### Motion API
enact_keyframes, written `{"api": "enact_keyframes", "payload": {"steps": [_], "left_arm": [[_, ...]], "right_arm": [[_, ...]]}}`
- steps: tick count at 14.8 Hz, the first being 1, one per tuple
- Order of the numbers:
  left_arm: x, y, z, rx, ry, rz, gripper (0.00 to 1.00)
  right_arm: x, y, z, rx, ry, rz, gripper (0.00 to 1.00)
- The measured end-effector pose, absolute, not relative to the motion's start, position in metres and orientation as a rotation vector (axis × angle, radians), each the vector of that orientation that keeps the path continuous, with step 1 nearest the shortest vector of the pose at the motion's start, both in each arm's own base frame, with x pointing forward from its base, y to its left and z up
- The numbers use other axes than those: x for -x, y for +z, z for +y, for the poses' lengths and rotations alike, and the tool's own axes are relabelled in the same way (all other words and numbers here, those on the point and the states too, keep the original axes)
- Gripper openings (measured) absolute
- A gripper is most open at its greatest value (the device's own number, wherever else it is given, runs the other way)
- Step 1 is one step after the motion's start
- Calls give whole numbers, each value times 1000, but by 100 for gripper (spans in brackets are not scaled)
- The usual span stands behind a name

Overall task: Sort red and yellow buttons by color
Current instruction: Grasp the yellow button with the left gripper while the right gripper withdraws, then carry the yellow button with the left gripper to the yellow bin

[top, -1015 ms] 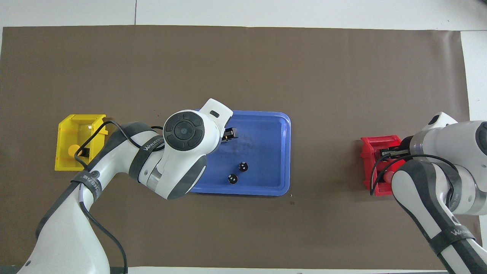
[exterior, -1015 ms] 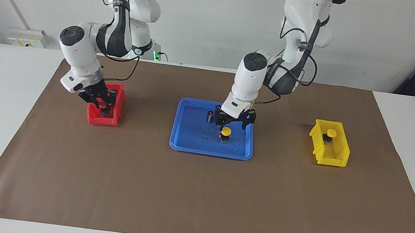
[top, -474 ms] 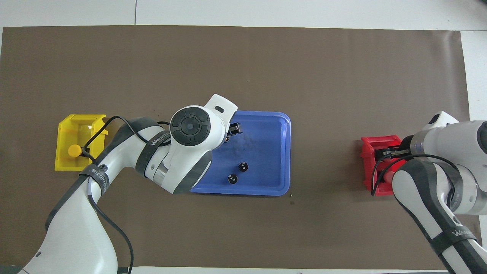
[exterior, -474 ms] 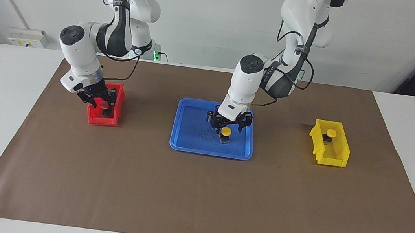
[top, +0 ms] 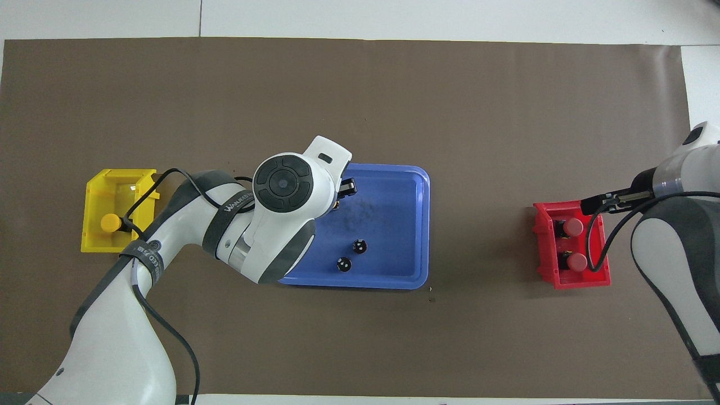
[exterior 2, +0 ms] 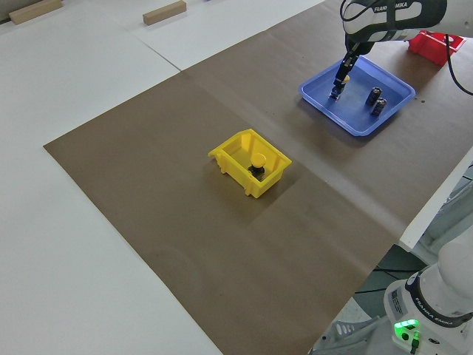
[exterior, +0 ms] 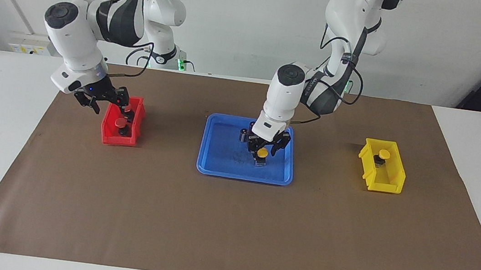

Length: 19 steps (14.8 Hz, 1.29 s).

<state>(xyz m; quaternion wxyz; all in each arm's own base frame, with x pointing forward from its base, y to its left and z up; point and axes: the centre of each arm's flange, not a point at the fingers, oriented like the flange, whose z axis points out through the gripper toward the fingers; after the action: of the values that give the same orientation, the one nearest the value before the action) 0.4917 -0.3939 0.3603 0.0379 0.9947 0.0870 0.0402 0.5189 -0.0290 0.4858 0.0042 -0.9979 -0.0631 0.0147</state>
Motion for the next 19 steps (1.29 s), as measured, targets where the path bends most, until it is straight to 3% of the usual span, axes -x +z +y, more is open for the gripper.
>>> {"api": "enact_keyframes", "payload": {"steps": [1,2,4,8,12,19], "left_arm": [[-492,360,-394,-3051,122,274,55],[-492,360,-394,-3050,122,288,55],[-492,361,-394,-3047,123,301,41],[-496,376,-396,-3089,62,320,41],[-518,432,-377,-3148,-18,381,41],[-613,464,-146,-3167,-56,218,41]], "right_arm": [[-520,503,-27,3126,53,-198,92],[-519,520,-25,3125,66,-199,99],[-517,551,-24,3123,91,-195,100],[-512,596,-24,3135,120,-81,100],[-520,621,-36,3161,61,-30,100],[-533,626,-78,3158,86,73,100]]}}
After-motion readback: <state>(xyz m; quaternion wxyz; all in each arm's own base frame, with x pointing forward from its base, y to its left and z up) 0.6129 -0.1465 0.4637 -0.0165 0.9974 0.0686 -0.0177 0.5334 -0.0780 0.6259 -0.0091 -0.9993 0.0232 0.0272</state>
